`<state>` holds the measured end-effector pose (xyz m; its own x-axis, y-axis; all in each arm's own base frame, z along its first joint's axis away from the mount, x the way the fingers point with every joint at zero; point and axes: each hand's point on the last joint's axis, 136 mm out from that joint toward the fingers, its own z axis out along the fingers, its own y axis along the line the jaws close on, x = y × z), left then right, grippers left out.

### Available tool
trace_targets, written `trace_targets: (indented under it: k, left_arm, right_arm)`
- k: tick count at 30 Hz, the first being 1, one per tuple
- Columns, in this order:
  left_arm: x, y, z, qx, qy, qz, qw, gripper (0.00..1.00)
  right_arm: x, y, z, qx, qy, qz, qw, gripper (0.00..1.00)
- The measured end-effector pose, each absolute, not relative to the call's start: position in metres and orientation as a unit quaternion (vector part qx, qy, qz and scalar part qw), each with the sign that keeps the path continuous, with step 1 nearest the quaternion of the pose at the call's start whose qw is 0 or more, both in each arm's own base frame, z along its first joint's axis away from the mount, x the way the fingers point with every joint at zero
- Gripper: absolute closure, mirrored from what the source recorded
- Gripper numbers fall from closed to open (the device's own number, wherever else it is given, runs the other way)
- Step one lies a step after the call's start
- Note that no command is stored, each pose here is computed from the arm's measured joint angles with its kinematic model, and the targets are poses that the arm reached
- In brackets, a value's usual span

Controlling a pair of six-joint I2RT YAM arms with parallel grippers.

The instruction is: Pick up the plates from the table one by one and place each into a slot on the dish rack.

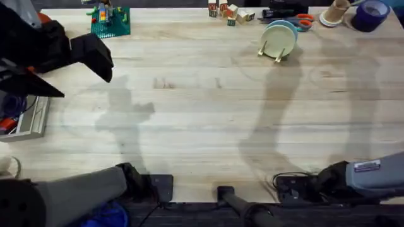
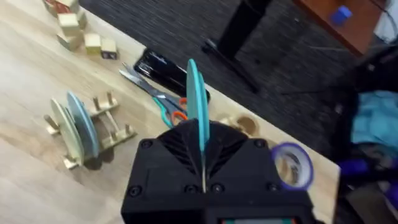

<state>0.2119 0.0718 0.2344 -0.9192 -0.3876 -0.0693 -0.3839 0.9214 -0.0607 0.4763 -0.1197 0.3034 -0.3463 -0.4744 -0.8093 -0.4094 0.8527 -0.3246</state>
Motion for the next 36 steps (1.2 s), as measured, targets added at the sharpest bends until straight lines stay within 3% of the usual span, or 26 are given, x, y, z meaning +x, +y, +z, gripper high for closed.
trace_targets:
  k: [12,22,36]
  left_arm:
    - [0.212,0.072,0.234,-0.197,0.979,-0.023,0.040,0.006]
    - [0.212,0.072,0.234,-0.197,0.979,-0.023,0.040,0.005]
    - [0.212,0.072,0.234,-0.197,0.979,-0.023,0.040,0.006]
  right_arm:
    - [0.516,-0.098,0.298,-0.310,0.778,0.061,0.542,0.972]
    - [0.523,-0.068,0.268,-0.327,0.767,0.147,0.532,0.972]
    - [0.534,-0.054,0.236,-0.342,0.770,0.166,0.513,0.972]
